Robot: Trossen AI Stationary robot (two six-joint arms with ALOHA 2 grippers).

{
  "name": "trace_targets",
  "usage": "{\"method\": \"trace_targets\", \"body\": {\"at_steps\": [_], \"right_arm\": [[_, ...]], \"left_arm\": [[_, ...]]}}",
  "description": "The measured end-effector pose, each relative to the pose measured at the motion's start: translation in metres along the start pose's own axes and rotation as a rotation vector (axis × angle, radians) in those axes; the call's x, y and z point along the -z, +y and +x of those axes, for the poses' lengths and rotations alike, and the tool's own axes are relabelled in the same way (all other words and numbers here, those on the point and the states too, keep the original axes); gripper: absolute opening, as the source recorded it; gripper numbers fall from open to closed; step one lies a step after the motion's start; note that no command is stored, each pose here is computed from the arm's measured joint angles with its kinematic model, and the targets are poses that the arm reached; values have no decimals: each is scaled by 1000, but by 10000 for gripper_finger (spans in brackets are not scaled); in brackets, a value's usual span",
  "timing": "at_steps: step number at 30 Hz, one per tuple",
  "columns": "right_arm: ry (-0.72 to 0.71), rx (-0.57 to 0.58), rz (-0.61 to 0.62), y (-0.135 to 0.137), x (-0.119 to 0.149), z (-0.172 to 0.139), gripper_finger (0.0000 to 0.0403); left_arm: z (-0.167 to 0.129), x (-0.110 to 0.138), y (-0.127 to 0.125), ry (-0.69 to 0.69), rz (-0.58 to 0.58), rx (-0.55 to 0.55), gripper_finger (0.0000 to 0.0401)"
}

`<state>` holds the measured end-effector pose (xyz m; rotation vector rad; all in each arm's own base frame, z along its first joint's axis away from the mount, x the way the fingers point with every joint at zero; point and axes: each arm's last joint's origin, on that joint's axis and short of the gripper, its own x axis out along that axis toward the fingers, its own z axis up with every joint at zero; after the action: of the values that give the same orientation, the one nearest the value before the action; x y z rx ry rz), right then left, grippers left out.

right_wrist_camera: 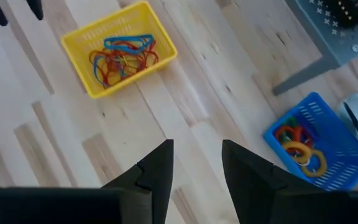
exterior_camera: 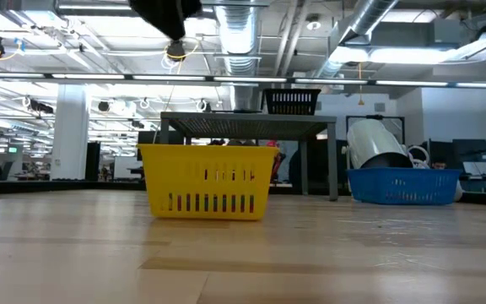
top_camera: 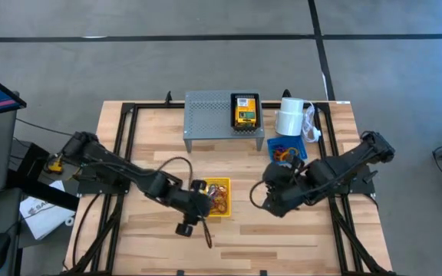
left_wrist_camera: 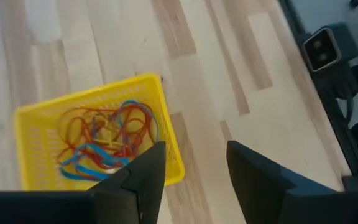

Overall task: Pick & Place Office Desk Supplies
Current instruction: Put the yellow basket on the shelf

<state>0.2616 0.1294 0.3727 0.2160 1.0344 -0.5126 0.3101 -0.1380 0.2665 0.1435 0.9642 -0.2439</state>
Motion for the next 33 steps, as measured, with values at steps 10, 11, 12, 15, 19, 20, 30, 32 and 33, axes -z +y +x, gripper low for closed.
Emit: {"method": "trace_targets", "body": {"at_steps": [10, 11, 12, 15, 19, 20, 30, 32, 33], "right_arm": [[26, 59, -39, 3, 16, 0, 132], [28, 60, -38, 3, 16, 0, 132], [30, 65, -38, 3, 18, -1, 132], [28, 61, -45, 3, 21, -4, 132], [25, 50, -38, 6, 25, -7, 132], [24, 48, -33, 6, 26, -8, 132], [20, 33, -4, 10, 33, -12, 132], [20, 32, 2, 11, 34, -12, 132], [19, 31, 4, 11, 34, -12, 132]], "left_arm": [[58, 5, -2, 148, -55, 14, 202], [61, 6, -1, 157, -71, 11, 205], [64, 6, 0, 158, -88, 7, 208], [72, 5, 1, 144, -102, 5, 215], [84, 6, 0, 142, -105, 0, 219], [87, 7, 0, 149, -103, 0, 219], [114, 16, 6, 198, -105, -61, 217], [120, 18, 8, 208, -110, -66, 213], [123, 18, 9, 212, -112, -68, 211]]}}
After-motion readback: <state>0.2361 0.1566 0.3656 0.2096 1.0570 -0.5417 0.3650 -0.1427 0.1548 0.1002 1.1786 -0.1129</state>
